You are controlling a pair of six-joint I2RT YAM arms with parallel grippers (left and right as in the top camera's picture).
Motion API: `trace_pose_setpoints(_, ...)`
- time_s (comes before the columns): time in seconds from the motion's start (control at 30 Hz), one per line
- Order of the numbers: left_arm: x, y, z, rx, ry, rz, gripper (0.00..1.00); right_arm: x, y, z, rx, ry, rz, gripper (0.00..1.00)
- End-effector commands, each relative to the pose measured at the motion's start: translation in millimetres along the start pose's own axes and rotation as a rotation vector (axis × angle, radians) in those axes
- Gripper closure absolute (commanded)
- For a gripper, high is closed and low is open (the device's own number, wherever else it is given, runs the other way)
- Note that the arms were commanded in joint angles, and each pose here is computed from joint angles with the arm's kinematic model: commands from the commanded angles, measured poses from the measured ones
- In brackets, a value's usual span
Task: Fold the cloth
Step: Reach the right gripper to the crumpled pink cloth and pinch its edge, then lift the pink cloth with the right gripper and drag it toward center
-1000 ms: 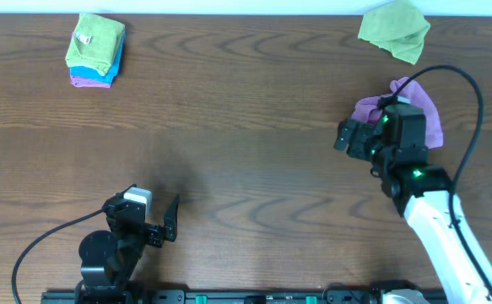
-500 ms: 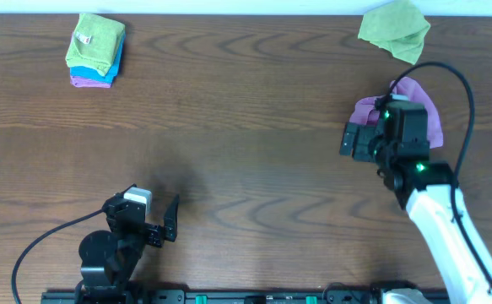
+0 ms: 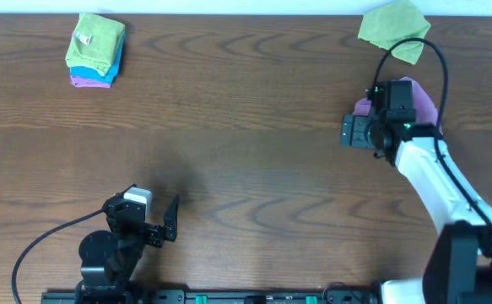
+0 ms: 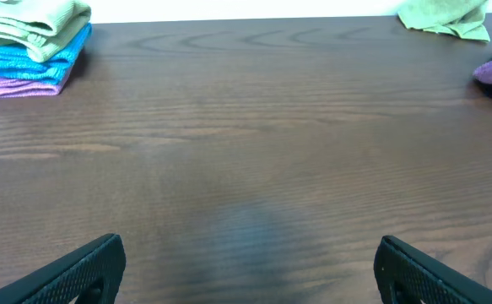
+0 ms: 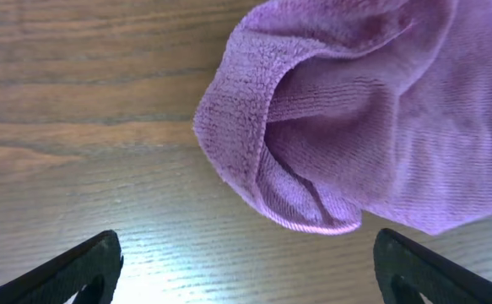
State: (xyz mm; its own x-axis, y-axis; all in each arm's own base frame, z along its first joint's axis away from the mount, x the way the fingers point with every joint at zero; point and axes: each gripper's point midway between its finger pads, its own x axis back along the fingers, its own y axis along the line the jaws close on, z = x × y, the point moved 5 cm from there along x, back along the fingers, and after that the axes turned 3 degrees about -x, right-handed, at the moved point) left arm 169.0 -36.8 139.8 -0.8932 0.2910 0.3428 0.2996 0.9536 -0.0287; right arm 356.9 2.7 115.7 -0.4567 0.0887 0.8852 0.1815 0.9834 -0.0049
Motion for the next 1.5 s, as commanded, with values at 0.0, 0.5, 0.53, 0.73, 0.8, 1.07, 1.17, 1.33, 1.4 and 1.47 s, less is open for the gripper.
trace_pose_setpoints(0.0, -3.1, 0.4, 8.1, -0.007, 0.019, -0.002, 0.04, -7.9, -2.8, -6.1, 0.013, -0.004, 0.028, 0.06)
trace_pose_setpoints(0.5, -3.1, 0.4, 8.1, -0.007, 0.019, -0.002, 0.05, -42.0, -1.0, 4.3, 0.021, 0.057, 0.039, 0.65)
trace_pose_setpoints(0.53, -3.1, 0.4, 8.1, -0.007, 0.019, -0.002, 0.05, -43.6, -1.1, 5.5, 0.022, 0.062, 0.04, 0.8)
trace_pose_setpoints(0.73, -3.1, 0.4, 8.1, -0.007, 0.019, -0.002, 0.05, -45.7, -0.9, 6.4, 0.019, 0.069, 0.041, 0.99)
trace_pose_setpoints(0.8, -3.1, 0.4, 8.1, -0.007, 0.019, -0.002, 0.05, -44.3, 0.2, 5.7, 0.019, 0.075, 0.033, 0.99)
trace_pose_setpoints(1.07, -3.1, 0.4, 8.1, -0.007, 0.019, -0.002, 0.05, -23.1, 18.1, -19.2, 0.046, 0.063, 0.008, 0.99)
trace_pose_setpoints(1.17, -3.1, 0.4, 8.1, -0.007, 0.019, -0.002, 0.04, -4.4, 35.6, -39.2, 0.075, 0.033, -0.017, 0.99)
trace_pose_setpoints(1.33, -3.1, 0.4, 8.1, -0.007, 0.019, -0.002, 0.05, 42.9, 99.4, -69.0, 0.166, -0.038, -0.184, 0.99)
trace_pose_setpoints(1.4, -3.1, 0.4, 8.1, -0.007, 0.019, -0.002, 0.05, 68.9, 130.9, -77.3, 0.216, -0.075, -0.259, 0.99)
trace_pose_setpoints(1.47, -3.1, 0.4, 8.1, -0.007, 0.019, -0.002, 0.05, 93.7, 156.9, -82.4, 0.251, -0.107, -0.326, 0.99)
